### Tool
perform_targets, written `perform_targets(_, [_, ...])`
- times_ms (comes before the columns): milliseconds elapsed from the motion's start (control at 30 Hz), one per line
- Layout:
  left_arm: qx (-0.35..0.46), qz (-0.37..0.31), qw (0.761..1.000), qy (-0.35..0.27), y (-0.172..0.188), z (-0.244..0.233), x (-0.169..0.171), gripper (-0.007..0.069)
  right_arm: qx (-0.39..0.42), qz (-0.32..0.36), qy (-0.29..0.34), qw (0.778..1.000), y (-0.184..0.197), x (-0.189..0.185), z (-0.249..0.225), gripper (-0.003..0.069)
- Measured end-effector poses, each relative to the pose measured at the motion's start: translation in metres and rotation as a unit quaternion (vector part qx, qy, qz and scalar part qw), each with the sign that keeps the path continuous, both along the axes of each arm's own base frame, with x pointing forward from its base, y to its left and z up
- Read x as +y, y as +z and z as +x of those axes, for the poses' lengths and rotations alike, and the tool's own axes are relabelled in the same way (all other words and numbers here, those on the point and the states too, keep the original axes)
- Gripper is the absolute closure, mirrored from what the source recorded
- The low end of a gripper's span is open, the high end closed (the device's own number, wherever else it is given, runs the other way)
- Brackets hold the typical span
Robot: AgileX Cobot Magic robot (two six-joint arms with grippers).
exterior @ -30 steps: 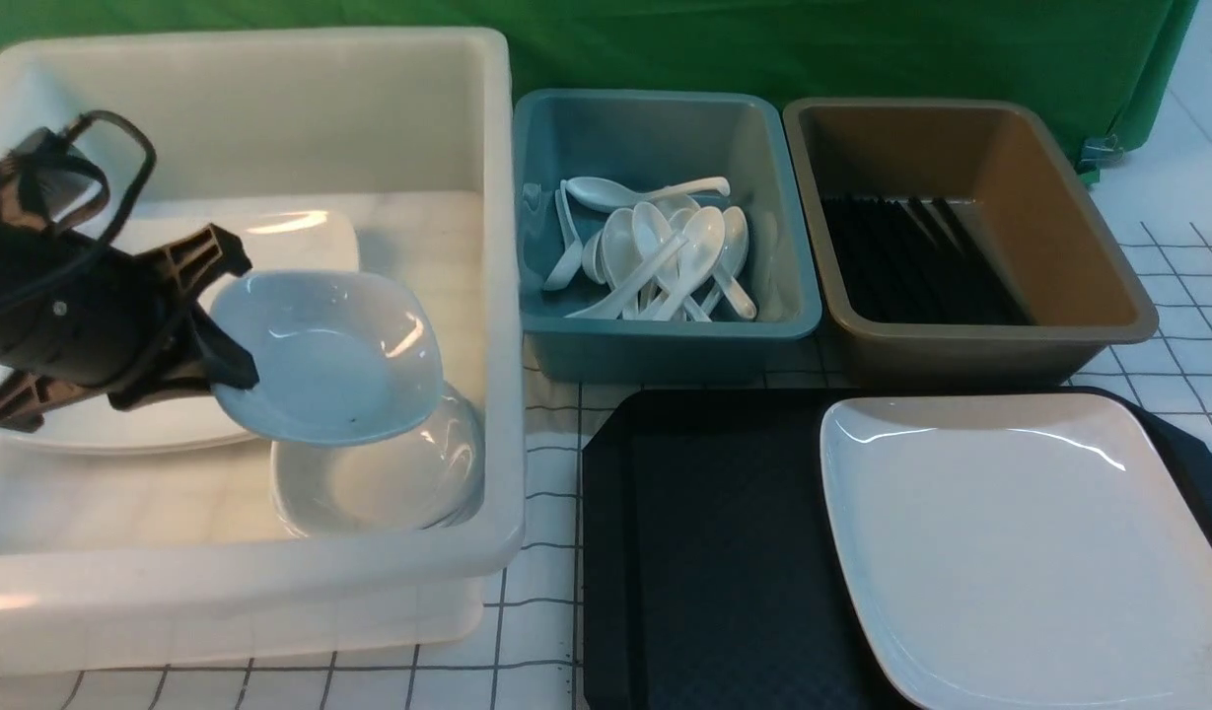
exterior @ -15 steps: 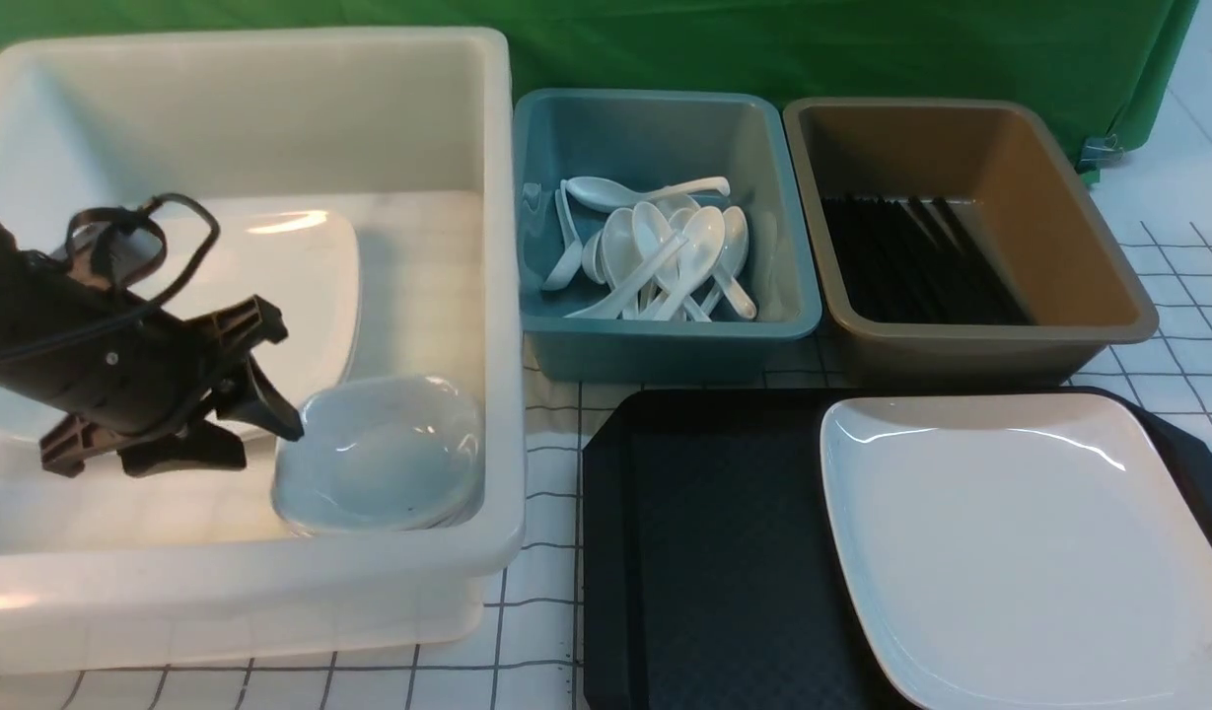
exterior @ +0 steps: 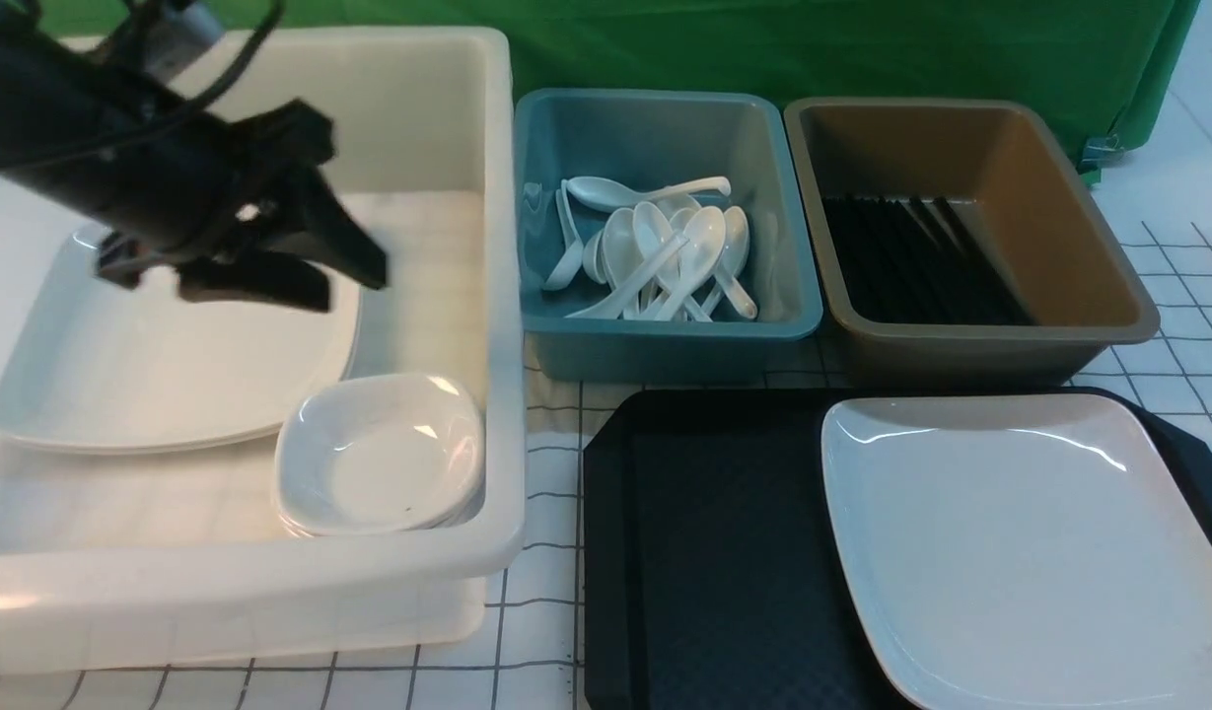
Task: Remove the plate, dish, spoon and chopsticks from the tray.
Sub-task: Use the left arm to grab a plate from the dinner plate
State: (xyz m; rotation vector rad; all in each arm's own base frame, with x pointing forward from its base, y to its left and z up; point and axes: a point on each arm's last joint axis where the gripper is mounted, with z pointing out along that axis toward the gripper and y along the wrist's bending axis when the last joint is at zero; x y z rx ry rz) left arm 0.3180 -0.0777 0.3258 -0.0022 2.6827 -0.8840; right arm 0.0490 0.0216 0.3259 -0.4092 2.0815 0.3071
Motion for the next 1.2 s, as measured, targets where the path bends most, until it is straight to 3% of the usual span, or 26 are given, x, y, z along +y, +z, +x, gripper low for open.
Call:
perform_targets(33, [-0.003,0.000,1.000,-0.011,0.000,-0.002,-0.008,0.0395,0.000,0.000,0.000,1.000,0.000,0.000,0.000,0.0638])
perform_targets(67, [-0.012,-0.001,0.999,-0.049,-0.002,-0.008,-0.042,0.0494,0.000,0.000,0.000,1.000,0.000,0.000,0.000,0.0648])
perform_targets(167, [-0.014,-0.005,0.993,-0.115,-0.014,-0.020,-0.098,0.0601,-0.001,0.000,0.000,1.000,0.000,0.000,0.000,0.0651])
perform_targets(333, [0.027,-0.001,0.990,-0.140,-0.057,-0.031,-0.166,0.0617,0.012,-0.007,-0.001,1.000,-0.002,-0.001,-0.001,0.0651])
perform_targets(500, [0.063,0.019,0.988,-0.142,-0.106,-0.033,-0.207,0.0526,0.031,-0.017,-0.003,0.999,-0.005,-0.002,-0.003,0.0650])
perform_targets(633, [0.078,0.031,0.987,-0.136,-0.136,-0.037,-0.229,0.0390,0.046,-0.025,-0.004,0.999,-0.008,-0.003,-0.004,0.0650])
perform_targets(867, [0.050,0.025,0.994,-0.093,-0.162,-0.027,-0.242,0.0196,0.072,-0.039,-0.007,0.997,-0.012,-0.005,-0.007,0.0649])
perform_targets(1000, [0.045,0.015,0.996,-0.072,-0.167,-0.023,-0.244,0.0162,0.076,-0.041,-0.007,0.996,-0.013,-0.005,-0.008,0.0649])
perform_targets(1200, [0.053,-0.012,0.998,-0.043,-0.174,-0.020,-0.249,0.0169,0.076,-0.041,-0.007,0.996,-0.013,-0.005,-0.008,0.0647])
